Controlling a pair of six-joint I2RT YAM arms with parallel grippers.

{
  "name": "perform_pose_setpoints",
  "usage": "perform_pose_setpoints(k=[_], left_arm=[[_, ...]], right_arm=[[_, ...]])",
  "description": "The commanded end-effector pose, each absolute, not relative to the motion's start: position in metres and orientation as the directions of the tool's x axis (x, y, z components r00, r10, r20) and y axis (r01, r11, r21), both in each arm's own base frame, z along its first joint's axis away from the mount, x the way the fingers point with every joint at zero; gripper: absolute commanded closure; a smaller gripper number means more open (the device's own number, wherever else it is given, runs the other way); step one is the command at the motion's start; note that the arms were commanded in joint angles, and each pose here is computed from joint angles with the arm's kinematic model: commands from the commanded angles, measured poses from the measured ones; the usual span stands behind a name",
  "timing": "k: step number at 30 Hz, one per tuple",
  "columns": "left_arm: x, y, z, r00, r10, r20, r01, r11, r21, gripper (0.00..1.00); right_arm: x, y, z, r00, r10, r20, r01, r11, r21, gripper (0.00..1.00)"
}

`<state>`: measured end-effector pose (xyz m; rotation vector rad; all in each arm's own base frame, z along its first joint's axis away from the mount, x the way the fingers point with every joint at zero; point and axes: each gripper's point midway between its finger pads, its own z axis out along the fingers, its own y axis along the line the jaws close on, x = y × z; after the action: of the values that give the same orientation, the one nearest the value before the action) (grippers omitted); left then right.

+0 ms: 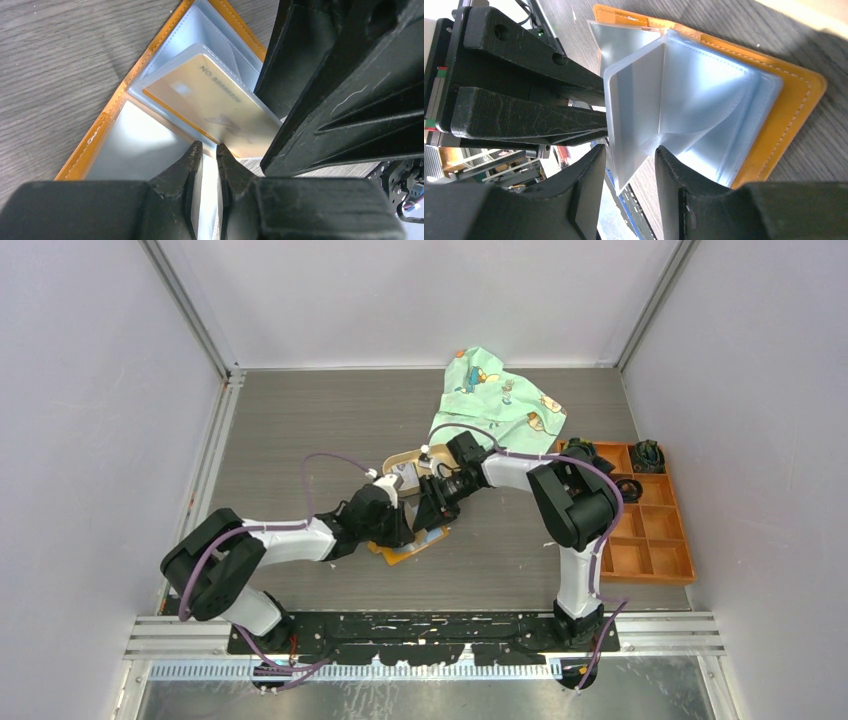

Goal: Put the credit cards into the card holder
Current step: Turn over the card slot in the card holder.

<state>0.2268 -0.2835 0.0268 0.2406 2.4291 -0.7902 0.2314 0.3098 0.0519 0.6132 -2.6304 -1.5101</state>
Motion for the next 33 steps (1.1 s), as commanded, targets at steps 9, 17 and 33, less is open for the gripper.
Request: perform_pose_setpoints(k=[9,17,33], left_arm=[[0.226,-0.286,0.042,-0.814,-0.065,-0.577,0.334,0.760,-0.558,0.82],[0.220,-0.286,0.044,-0.810,-0.072,-0.582,0.354,0.731,-0.584,0.81],[0.211,-0.271,0.050,-0.804,-0.093,-0.588,0.348,0.729,-0.590,0.78]], right_arm=[[0.233,0.329,0.068,-0.946,-0.301,-0.118,-0.218,0.326,0.920,0.48],[0.246,0.336,0.060,-0.983,-0.180,-0.042,-0.106,0.360,0.927,0.48],[0.243,0.343,0.069,-0.983,-0.183,-0.026,-0.080,0.294,0.952,0.42]])
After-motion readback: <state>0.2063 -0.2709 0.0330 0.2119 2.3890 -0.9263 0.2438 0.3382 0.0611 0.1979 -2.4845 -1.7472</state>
